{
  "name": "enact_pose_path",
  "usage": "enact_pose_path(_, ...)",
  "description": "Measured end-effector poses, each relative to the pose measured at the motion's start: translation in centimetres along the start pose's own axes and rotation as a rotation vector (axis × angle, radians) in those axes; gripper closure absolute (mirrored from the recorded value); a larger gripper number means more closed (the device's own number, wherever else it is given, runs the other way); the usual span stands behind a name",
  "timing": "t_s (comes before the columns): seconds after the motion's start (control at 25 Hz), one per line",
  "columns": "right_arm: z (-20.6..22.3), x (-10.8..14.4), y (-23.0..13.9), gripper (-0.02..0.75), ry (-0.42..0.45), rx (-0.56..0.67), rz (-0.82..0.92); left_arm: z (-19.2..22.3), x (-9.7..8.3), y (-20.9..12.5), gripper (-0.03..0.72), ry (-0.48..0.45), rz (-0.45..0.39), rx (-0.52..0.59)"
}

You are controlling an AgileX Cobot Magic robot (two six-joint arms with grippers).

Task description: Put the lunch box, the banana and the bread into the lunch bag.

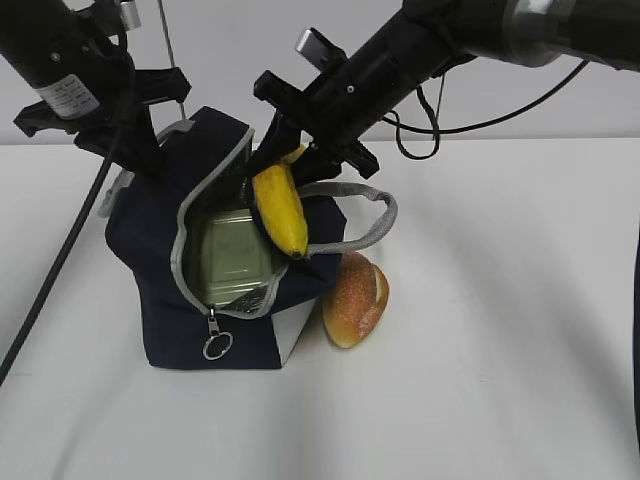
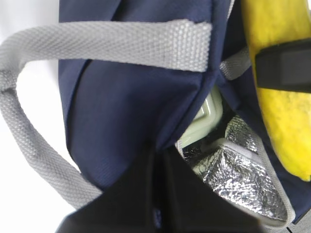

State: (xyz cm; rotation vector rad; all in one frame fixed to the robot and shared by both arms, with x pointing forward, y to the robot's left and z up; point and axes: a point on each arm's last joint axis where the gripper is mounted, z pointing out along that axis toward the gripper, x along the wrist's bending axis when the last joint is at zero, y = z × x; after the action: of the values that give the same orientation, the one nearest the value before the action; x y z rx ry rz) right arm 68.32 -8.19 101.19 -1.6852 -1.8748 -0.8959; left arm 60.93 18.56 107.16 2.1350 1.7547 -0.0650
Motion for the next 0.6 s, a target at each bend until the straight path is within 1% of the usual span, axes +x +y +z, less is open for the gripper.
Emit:
enact_pose_path(0.12,0.1,0.1,-0.1,0.457,0.001,0.011,-0.001,0.0,0.0,0.0,0.688,0.001,0.000,-0.002)
enact_pose_path(0.36,1.3,1.7,-0.8,0.456,0.048,0.030,-0.005,0.0,0.0,0.0,0.688,0.001,0.000,-0.004)
enact_pose_path(0.44,2.0,2.0,-1.1,0.456,0.071,0.042,0.005,0.0,0.0,0.0,0.688,0.001,0.000,-0.005)
enact_pose_path(0.6,2.8,1.8,-0.9,0.455,0.123,0.049,0.049,0.0,0.0,0.1,0.688,0.001,0.000,-0.007)
